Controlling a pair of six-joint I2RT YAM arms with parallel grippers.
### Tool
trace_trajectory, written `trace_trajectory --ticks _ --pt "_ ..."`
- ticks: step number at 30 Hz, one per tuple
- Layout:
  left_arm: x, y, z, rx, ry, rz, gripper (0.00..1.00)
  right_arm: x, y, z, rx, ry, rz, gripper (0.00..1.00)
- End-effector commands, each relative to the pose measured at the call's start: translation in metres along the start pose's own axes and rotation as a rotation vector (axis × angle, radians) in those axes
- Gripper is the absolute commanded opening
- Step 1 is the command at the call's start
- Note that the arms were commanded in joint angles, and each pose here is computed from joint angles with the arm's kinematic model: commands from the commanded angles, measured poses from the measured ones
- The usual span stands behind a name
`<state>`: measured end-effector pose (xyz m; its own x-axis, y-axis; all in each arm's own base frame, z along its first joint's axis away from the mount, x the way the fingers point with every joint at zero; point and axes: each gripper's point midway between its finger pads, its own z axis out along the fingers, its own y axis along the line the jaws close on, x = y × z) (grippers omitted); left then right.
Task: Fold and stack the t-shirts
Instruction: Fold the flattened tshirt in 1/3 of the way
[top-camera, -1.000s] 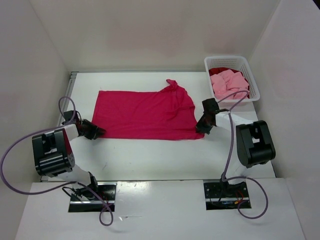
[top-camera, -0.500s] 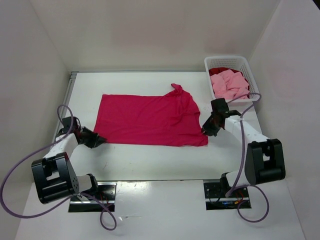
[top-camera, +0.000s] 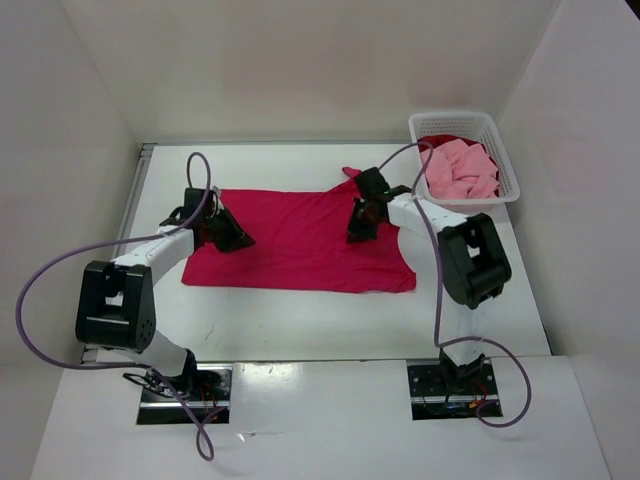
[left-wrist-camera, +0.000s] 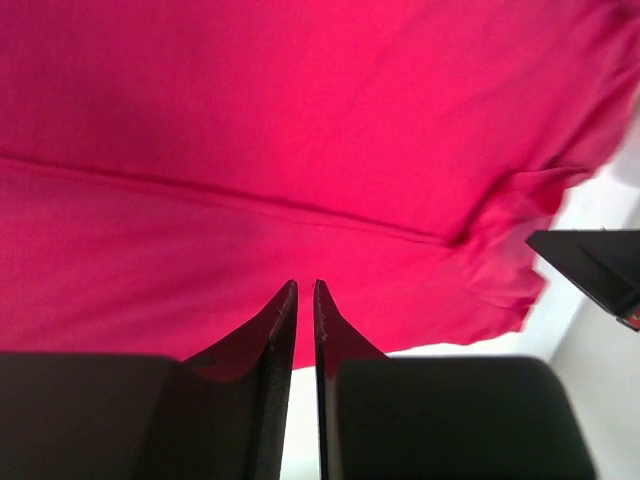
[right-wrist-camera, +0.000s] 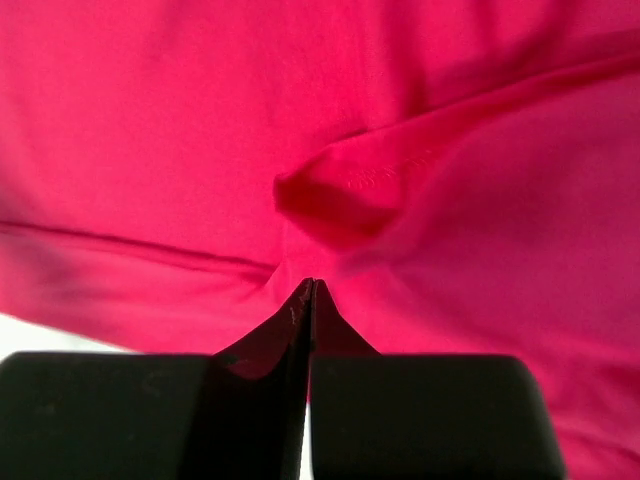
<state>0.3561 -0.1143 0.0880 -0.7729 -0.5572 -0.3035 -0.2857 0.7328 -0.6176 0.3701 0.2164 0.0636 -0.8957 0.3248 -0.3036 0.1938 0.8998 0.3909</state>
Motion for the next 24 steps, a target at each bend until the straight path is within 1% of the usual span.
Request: trace_trajectory --ticks 1,3,6,7,8,9,10,11,12,15,17,18,20,21,22,23,24 --pt "-0.004 0.004 0.005 -0.012 -0.036 0.044 0.18 -0.005 0.013 0.011 -0.012 -0.006 -0.051 0.00" --pt "-0.001 0.007 0.010 -0.026 -0.033 0.058 0.20 -0.002 0.009 0.022 0.001 0.009 -0.049 0.00" --pt "0.012 0.025 0.023 -0.066 0.014 0.038 0.20 -0.010 0.007 0.038 0.023 -0.011 -0.049 0.00" --pt "0.016 0.031 0.024 -0.069 0.033 -0.007 0.21 -0.018 0.014 0.039 0.006 -0.030 -0.062 0.00" --pt "0.010 0.038 0.024 -0.069 0.012 -0.033 0.21 -0.022 0.016 0.049 -0.002 -0.039 -0.063 0.00" --pt "0.021 0.049 0.024 -0.086 0.038 -0.063 0.22 -0.029 0.027 0.051 -0.034 -0.042 -0.090 0.00" --pt "0.022 0.049 0.023 -0.079 0.031 -0.060 0.22 -0.032 0.035 0.054 -0.060 -0.032 -0.092 0.00" --pt "0.020 0.057 0.023 -0.099 0.021 -0.073 0.23 -0.030 0.031 0.070 -0.038 -0.007 -0.097 0.00" --pt "0.020 0.055 0.019 -0.096 0.016 -0.071 0.23 -0.035 0.046 0.068 -0.059 -0.005 -0.107 0.00" --pt "0.016 0.056 0.010 -0.108 -0.008 -0.074 0.25 -0.037 0.061 0.071 -0.073 -0.006 -0.136 0.00" --pt "0.014 0.049 0.000 -0.092 -0.027 -0.066 0.25 -0.035 0.059 0.070 -0.067 0.001 -0.135 0.02" --pt "0.006 0.038 -0.011 -0.059 -0.067 -0.038 0.25 -0.042 0.067 0.055 -0.093 -0.030 -0.139 0.03" --pt "-0.002 0.027 -0.026 -0.046 -0.114 -0.010 0.26 -0.045 0.075 0.036 -0.128 -0.056 -0.135 0.11" --pt "-0.011 0.005 -0.039 -0.007 -0.162 0.041 0.27 -0.049 0.082 0.012 -0.161 -0.092 -0.131 0.15" --pt "-0.013 0.000 -0.044 -0.005 -0.179 0.064 0.27 -0.049 0.087 0.000 -0.186 -0.101 -0.124 0.25" --pt "-0.011 -0.001 -0.044 -0.014 -0.175 0.084 0.27 -0.042 0.085 -0.020 -0.206 -0.105 -0.127 0.29" --pt "-0.005 -0.007 -0.042 -0.005 -0.160 0.101 0.27 -0.039 0.086 -0.027 -0.224 -0.110 -0.119 0.33"
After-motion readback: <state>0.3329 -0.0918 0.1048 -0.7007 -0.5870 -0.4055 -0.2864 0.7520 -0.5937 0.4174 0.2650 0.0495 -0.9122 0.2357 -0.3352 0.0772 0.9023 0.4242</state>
